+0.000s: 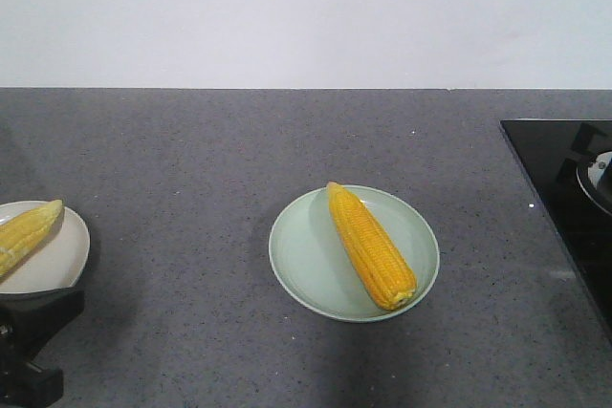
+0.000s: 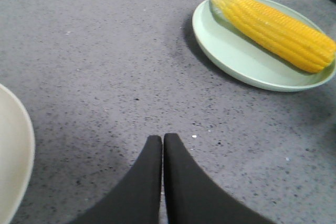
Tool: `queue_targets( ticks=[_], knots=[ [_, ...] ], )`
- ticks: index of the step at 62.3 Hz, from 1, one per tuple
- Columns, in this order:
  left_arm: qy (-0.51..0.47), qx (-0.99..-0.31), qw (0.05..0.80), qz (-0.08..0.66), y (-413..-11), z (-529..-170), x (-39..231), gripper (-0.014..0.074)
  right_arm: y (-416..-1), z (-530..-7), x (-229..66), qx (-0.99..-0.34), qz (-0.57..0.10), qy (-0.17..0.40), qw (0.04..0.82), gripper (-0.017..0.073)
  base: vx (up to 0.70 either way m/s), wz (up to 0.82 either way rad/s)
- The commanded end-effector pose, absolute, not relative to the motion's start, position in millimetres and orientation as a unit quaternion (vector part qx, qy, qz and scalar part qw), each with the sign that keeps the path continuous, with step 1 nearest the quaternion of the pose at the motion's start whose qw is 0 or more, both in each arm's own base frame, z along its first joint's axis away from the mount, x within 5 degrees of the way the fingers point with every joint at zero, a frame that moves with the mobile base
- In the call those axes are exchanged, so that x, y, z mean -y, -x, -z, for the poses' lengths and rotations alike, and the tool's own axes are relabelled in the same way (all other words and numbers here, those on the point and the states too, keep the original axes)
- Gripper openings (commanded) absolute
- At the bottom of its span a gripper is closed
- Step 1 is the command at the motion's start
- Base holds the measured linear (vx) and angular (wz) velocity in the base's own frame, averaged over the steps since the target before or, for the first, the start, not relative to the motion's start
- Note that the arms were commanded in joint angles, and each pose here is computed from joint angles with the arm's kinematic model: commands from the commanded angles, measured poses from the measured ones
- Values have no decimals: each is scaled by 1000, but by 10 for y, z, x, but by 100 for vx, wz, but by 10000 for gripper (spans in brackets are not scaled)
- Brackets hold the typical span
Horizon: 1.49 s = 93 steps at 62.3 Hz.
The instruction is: Distribute corn equally
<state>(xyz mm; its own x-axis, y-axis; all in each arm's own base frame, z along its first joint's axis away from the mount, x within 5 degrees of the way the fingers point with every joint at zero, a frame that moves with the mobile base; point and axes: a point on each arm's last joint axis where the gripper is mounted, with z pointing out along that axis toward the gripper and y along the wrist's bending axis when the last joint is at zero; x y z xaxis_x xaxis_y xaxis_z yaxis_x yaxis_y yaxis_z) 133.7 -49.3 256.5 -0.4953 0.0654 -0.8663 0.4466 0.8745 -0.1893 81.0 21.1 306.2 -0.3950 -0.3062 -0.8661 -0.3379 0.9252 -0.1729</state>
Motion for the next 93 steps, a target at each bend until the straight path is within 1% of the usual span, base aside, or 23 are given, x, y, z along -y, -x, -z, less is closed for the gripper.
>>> queue_targets(
  ticks=[1,12,22,29,35,39,46,55,60,71,93],
  knots=[
    [-135,-830,509,184,-1383,-2671,461,-8,-848,-3204,-211,-810,-12,185,556,-4,0,0],
    [-123,-826,526,158,-1415,-2687,413,-8,-848,-3204,-211,-810,-12,185,556,-4,0,0],
    [-168,-836,510,111,-1396,-2625,381,-8,-848,-3204,-211,-810,-12,185,556,-4,0,0],
    [-126,-851,502,92,-1332,-2537,307,-8,-849,-3207,-211,-810,-12,185,557,-4,0,0],
    [-68,-852,514,75,-1238,-2429,219,-8,-848,-3206,-211,-810,-12,185,557,-4,0,0],
    [-28,-841,535,73,-1159,-2338,168,-8,-848,-3206,-211,-810,-12,185,557,-4,0,0],
    [0,-809,585,60,-1014,-2173,102,-8,-848,-3206,-211,-810,-12,185,557,-4,0,0],
    [-11,-770,637,39,-835,-1965,62,-8,-848,-3206,-211,-810,-12,185,557,-4,0,0],
    [-13,-760,649,39,-757,-1884,57,-8,-848,-3206,-211,-810,-12,185,557,-4,0,0],
    [-49,-736,675,13,-663,-1930,58,-8,-848,-3205,-211,-810,-12,185,556,-4,0,0],
    [-48,-701,712,2,-554,-1977,42,-7,-848,-3205,-211,-810,-12,185,556,-4,0,0]
  ],
)
